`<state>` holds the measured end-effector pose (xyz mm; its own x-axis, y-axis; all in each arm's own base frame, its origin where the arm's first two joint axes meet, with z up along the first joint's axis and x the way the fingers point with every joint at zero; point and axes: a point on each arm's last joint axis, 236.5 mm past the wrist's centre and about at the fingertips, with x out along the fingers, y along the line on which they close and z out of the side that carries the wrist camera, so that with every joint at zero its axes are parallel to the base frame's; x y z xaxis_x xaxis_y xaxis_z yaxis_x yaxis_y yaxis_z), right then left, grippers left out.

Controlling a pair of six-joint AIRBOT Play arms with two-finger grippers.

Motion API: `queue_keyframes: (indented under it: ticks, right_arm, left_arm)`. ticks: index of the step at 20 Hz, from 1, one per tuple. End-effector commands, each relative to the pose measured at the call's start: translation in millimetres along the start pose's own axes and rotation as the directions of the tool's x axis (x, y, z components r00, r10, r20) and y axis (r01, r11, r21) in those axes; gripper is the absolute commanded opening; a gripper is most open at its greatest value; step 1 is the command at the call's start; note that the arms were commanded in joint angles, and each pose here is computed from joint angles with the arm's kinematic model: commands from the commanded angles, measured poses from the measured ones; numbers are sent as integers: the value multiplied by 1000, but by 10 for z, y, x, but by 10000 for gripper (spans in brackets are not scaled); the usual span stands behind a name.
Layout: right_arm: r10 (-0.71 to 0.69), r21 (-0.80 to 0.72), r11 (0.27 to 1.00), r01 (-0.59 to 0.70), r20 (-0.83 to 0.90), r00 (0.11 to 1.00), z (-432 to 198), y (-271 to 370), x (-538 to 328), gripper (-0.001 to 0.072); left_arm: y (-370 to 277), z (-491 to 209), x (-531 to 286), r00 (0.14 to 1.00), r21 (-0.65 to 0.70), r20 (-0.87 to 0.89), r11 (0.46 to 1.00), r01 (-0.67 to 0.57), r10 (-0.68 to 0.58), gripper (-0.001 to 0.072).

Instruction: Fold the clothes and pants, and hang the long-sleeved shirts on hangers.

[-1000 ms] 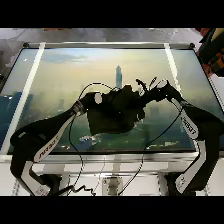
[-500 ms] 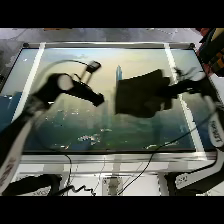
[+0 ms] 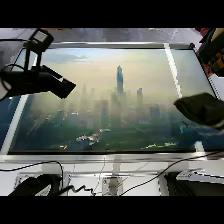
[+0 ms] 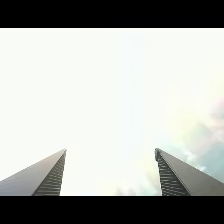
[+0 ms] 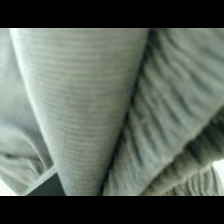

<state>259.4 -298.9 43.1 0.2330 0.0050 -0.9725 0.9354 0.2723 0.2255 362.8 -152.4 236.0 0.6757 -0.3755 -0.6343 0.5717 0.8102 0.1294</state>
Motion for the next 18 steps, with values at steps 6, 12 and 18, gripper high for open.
queue_keyframes:
  ticks: [6, 12, 18]
  right_arm:
    - [-227, 311, 921, 234, -60, 972, -26, -1189, -274, 699]
    - [-106, 178, 977, 118, -73, 992, -55, -903, -227, 676]
    - [446, -226, 854, -469, -147, 883, -390, 1047, -349, 198]
  left_arm:
    - [33, -15, -2, 1000, -7, -5, 1000, -10, 10, 601]
    - [98, 75, 16, 999, -16, 33, 999, -34, 35, 557]
    - [730, 232, -96, 963, -71, 118, 969, -236, 243, 224]
